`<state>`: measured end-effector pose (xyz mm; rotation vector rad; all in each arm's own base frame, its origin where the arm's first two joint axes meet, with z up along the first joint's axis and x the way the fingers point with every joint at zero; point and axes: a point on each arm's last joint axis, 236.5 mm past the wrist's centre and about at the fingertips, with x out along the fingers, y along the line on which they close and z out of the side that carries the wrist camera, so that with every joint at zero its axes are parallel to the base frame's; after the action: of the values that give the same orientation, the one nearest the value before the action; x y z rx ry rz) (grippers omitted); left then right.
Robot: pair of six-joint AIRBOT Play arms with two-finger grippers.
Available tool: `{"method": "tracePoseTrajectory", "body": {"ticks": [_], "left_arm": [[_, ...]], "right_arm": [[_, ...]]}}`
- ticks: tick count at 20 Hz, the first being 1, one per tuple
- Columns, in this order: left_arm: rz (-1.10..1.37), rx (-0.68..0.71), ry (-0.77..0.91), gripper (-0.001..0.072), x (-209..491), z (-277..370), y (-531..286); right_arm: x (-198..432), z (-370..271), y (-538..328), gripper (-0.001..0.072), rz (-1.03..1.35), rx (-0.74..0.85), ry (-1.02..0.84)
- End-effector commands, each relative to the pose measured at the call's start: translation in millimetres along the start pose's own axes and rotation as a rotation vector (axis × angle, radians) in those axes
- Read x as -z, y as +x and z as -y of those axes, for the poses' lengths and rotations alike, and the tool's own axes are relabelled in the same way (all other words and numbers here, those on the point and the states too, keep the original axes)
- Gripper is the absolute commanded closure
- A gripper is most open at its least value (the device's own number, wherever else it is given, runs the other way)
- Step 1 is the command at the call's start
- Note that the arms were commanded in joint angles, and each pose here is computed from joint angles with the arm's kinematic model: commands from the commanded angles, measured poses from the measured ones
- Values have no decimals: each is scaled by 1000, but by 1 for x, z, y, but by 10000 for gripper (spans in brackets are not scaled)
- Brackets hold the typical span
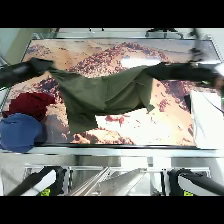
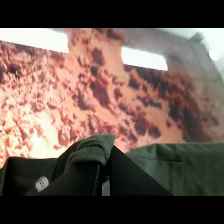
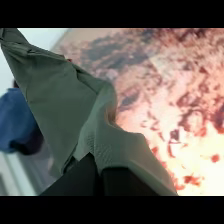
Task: Fold the shirts.
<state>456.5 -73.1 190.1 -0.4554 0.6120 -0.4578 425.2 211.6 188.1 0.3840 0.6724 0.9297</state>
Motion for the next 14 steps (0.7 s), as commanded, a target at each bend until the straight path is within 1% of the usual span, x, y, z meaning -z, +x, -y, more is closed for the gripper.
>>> {"method": "tracePoseTrajectory", "body": {"ticks": [1,3,4,5,6,8,10,12,14], "left_arm": [[-141,-13,-10,691,32,-67,119],[-171,-14,-31,690,34,-99,158],[-188,-3,-42,681,34,-111,169],[-211,15,-42,376,35,-116,173],[-231,36,-40,5,35,-117,175],[-275,78,-35,12,30,-118,161],[-321,108,-75,12,23,-115,133],[-400,55,-108,13,28,-129,95],[-546,-51,-137,13,53,-151,56]], "right_arm": [[40,120,74,691,-23,174,129],[53,174,81,676,-10,246,206],[54,194,80,501,0,258,242],[52,209,73,336,16,270,266],[48,219,63,332,29,280,276],[39,225,35,332,38,264,289],[38,220,1,332,18,219,302],[42,205,-30,338,-16,150,325],[57,186,-47,352,-89,83,336]]}}
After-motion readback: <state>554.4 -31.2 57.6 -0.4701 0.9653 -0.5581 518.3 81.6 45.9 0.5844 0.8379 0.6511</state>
